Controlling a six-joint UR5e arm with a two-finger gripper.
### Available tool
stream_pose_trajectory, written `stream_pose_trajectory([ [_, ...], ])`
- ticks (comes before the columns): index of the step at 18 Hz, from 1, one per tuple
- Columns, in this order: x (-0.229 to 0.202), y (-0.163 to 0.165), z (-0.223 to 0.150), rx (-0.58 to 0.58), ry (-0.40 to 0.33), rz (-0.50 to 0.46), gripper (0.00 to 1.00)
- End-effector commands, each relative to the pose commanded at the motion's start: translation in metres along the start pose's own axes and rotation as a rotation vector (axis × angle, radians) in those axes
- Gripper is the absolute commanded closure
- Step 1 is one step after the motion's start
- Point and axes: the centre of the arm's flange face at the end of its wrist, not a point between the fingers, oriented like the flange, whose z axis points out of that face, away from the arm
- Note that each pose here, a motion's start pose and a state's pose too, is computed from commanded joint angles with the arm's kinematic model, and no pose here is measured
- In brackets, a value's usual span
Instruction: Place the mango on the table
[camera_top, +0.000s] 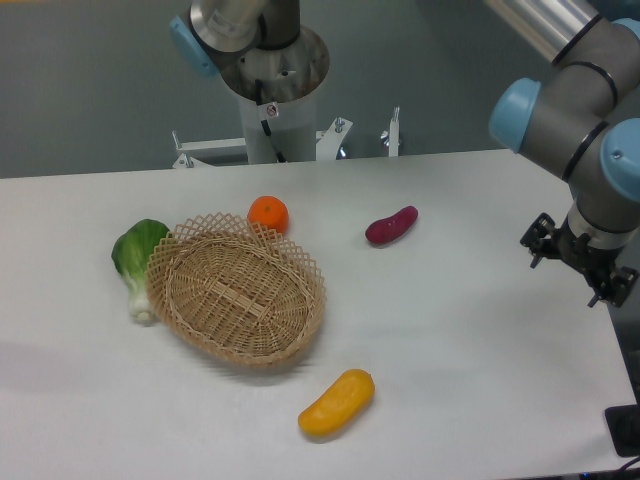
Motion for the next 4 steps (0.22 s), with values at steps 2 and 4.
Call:
stream_pose_trajectory([
  [2, 0.0008, -0.0003, 0.0033, 0.002, 0.006, -0.001, 0.00],
  [4, 0.0012, -0.0005, 0.0040, 0.003, 0.008, -0.001, 0.00],
])
